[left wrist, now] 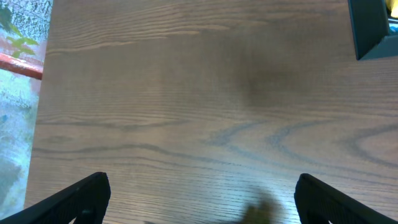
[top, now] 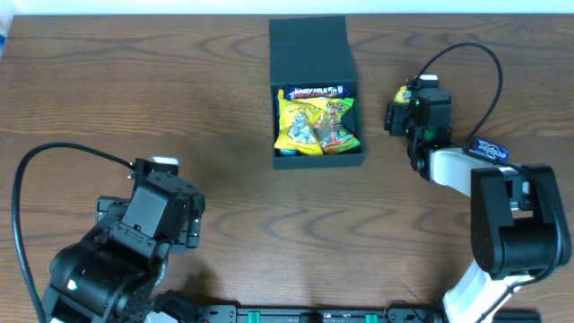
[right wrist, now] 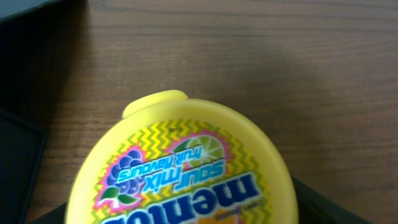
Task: Pack container
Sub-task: 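Lower the right gripper and grasp the Mentos tub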
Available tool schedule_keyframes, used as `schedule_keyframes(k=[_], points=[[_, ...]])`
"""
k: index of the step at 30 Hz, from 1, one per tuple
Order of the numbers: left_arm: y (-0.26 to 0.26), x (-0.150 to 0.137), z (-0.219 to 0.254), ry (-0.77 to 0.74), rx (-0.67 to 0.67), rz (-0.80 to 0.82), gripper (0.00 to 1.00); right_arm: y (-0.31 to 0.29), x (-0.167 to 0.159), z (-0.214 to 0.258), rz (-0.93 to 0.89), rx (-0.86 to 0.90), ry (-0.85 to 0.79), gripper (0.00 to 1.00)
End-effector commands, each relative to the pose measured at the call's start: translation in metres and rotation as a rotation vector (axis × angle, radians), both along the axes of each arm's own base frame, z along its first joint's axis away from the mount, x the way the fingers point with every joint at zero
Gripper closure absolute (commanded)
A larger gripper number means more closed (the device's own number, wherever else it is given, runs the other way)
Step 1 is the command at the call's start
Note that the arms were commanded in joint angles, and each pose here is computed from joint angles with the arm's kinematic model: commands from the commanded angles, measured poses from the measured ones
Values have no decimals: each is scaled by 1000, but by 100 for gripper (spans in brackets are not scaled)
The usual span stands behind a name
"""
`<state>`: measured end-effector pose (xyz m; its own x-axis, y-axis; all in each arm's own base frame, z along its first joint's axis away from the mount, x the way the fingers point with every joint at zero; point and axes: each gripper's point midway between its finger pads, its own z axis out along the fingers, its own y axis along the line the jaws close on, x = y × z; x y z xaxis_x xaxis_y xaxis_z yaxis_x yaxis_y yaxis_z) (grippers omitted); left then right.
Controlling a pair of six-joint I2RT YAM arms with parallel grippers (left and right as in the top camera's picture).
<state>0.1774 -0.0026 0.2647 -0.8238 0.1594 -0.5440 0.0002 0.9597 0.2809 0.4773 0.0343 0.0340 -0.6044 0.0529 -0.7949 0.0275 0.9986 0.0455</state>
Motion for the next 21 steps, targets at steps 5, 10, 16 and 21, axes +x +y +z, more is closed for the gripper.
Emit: schedule_keyframes(k=[5,10,16,21], points=[[4,0,1,-10,5,26,4,-5,0,-5,-9,-9,10,28],[4,0,1,-10,5,26,5,-5,0,-5,-9,-9,11,32],[4,0,1,-10,5,26,5,-5,0,-5,-9,-9,10,48],[4,0,1,-10,5,26,5,-5,0,-5,-9,-9,10,54]])
